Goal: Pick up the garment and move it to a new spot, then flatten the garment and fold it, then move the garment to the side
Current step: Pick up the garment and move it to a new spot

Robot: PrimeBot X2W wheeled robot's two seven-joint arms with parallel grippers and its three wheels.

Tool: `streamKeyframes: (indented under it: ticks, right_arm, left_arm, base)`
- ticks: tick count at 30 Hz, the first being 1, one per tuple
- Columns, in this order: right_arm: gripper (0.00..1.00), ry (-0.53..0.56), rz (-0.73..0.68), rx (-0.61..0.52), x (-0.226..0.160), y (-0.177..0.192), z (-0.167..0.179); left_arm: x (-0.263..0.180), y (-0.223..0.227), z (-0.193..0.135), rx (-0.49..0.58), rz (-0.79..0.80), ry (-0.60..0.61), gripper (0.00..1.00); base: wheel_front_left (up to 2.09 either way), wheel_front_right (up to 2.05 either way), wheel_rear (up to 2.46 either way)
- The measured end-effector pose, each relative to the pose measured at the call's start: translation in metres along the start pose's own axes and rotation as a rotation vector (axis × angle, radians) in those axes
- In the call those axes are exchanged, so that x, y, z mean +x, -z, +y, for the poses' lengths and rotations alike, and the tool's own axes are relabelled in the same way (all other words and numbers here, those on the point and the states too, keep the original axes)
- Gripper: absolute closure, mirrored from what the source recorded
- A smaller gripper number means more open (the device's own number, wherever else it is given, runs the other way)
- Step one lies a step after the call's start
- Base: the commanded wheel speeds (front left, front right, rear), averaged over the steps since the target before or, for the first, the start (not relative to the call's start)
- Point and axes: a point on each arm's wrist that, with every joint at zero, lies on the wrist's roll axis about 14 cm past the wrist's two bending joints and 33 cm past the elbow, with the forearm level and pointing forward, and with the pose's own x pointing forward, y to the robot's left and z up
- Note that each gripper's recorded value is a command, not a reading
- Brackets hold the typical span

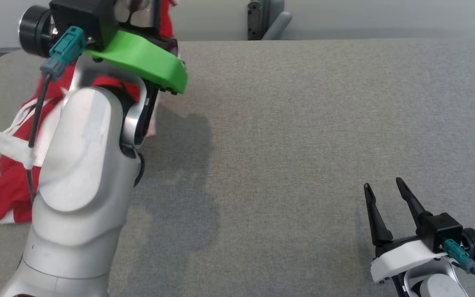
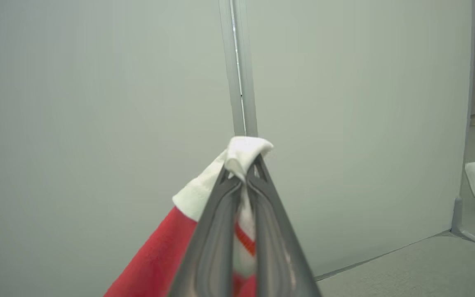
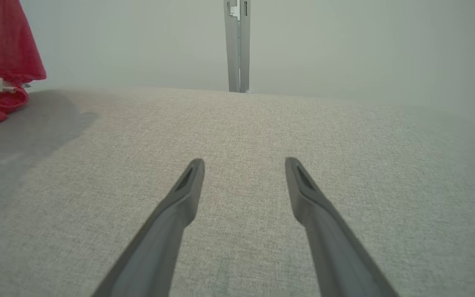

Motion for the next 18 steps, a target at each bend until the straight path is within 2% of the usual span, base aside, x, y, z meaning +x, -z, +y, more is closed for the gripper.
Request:
streamKeyframes:
  ticks: [8,11,14,18]
  right_arm:
    - [0.0,0.097,-0.026,0.008,-0.025,-0.01,-0.024]
    - [0.0,0.136,-0.029,0.014,-0.033,-0.012,-0.033]
    - [0.0,0.174,-0.028,0.018,-0.041,-0.012,-0.044]
    - [0.0,0.222,-0.027,0.039,-0.048,-0.011,-0.057]
  left_arm:
    - [0.004,-0.093,-0.116,-0.12,-0.182,0.332,1.0]
    - [0.002,-0.105,-0.148,-0.192,-0.202,0.409,1.0]
    - [0.003,-0.077,-0.17,-0.257,-0.103,0.443,1.0]
    - [-0.008,0.023,-0.178,-0.327,0.184,0.398,1.0]
  base:
    - [0.0,0.0,0.0]
    - [0.0,0.0,0.0]
    - [0.0,0.0,0.0]
    - [0.0,0.0,0.0]
